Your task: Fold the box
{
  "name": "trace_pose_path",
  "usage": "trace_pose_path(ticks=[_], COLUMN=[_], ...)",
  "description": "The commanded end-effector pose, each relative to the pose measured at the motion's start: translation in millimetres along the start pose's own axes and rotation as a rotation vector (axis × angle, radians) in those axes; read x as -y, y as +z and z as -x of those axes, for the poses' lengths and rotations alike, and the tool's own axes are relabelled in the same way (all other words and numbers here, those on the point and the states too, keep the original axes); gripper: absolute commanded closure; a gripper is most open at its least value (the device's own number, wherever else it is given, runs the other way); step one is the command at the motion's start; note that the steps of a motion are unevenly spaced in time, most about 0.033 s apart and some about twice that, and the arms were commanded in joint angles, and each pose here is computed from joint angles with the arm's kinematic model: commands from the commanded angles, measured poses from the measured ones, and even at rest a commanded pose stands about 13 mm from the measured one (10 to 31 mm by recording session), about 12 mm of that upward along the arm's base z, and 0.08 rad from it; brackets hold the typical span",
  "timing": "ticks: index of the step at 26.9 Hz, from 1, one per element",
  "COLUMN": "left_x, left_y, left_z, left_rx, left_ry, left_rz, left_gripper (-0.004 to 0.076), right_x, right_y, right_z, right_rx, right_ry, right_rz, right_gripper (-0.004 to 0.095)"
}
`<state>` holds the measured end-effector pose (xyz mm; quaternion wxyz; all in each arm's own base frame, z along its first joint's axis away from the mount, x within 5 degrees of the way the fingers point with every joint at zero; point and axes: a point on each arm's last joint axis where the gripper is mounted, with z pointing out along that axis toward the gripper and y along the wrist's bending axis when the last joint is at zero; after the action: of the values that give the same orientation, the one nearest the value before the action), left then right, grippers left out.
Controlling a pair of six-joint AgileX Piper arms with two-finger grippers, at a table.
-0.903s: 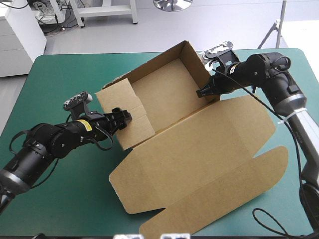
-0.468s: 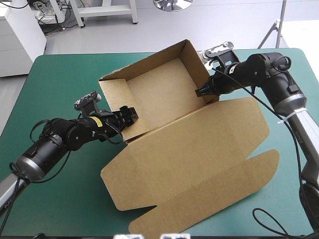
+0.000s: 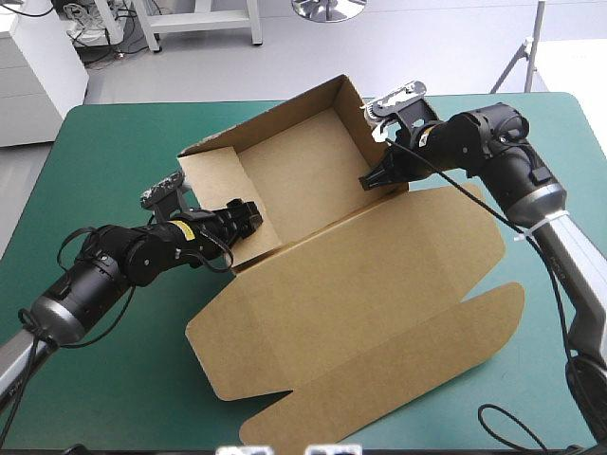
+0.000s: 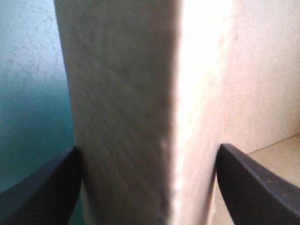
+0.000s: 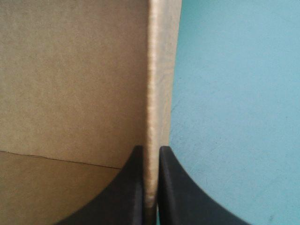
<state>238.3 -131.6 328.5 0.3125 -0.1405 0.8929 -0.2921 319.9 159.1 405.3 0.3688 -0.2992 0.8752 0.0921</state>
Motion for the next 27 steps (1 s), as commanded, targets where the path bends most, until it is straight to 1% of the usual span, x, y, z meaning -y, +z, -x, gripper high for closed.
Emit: trace_pose_path(ticks=[1,5,10,12,13,16,17,19,20,21,22,24,27], left_x=[16.9,21.0,21.8,23.4,24.1,28.7,31.3,36.2,37.7,37.6,32.6,25.8,25.8], left_y=[-13.9,-15.0,-15.0,-16.3,-17.6,-24.1,-28.0,-36.3,-41.6,-43.9,-44.2,-38.8,-33.5], left_z=[11.5,15.8,15.0,14.6,14.2,17.7,20.2,26.3,29.6,31.2,33.1,33.2,33.3], left_rx=[0.102,0.148,0.137,0.118,0.101,0.072,0.071,0.084,0.087,0.085,0.071,0.062,0.054], left_ry=[-0.016,-0.034,-0.065,-0.085,-0.081,-0.046,-0.046,-0.038,-0.035,-0.035,-0.04,-0.052,-0.056], left_rz=[-0.116,-0.164,-0.174,-0.178,-0.167,-0.126,-0.116,-0.098,-0.069,-0.042,0.053,0.135,0.136], left_gripper=[0.0161,0.0161,0.0161,0.0175,0.0199,0.0309,0.0369,0.0445,0.0497,0.0528,0.0594,0.0651,0.0664], right_x=[-8.5,-8.3,-8.1,-7.8,-7.6,-7.6,-7.6,-7.6,-7.6,-7.6,-7.7,-7.7,-7.9], right_y=[-26.8,-26.8,-26.8,-26.7,-26.7,-26.7,-26.7,-26.7,-26.7,-26.7,-26.8,-26.8,-26.7], right_z=[15.5,15.2,15.2,15.1,15.1,15.2,15.2,15.2,15.2,15.2,15.3,15.3,14.8], right_rx=[0.145,0.142,0.142,0.141,0.141,0.143,0.143,0.143,0.143,0.143,0.143,0.143,0.137], right_ry=[0.023,0.021,0.02,0.018,0.016,0.016,0.016,0.018,0.02,0.02,0.026,0.031,0.032], right_rz=[0.027,0.024,0.022,0.019,0.016,0.016,0.016,0.016,0.016,0.016,0.018,0.019,0.02], right_gripper=[0.0919,0.0919,0.092,0.092,0.092,0.0919,0.0919,0.0919,0.0919,0.0919,0.092,0.0919,0.0919])
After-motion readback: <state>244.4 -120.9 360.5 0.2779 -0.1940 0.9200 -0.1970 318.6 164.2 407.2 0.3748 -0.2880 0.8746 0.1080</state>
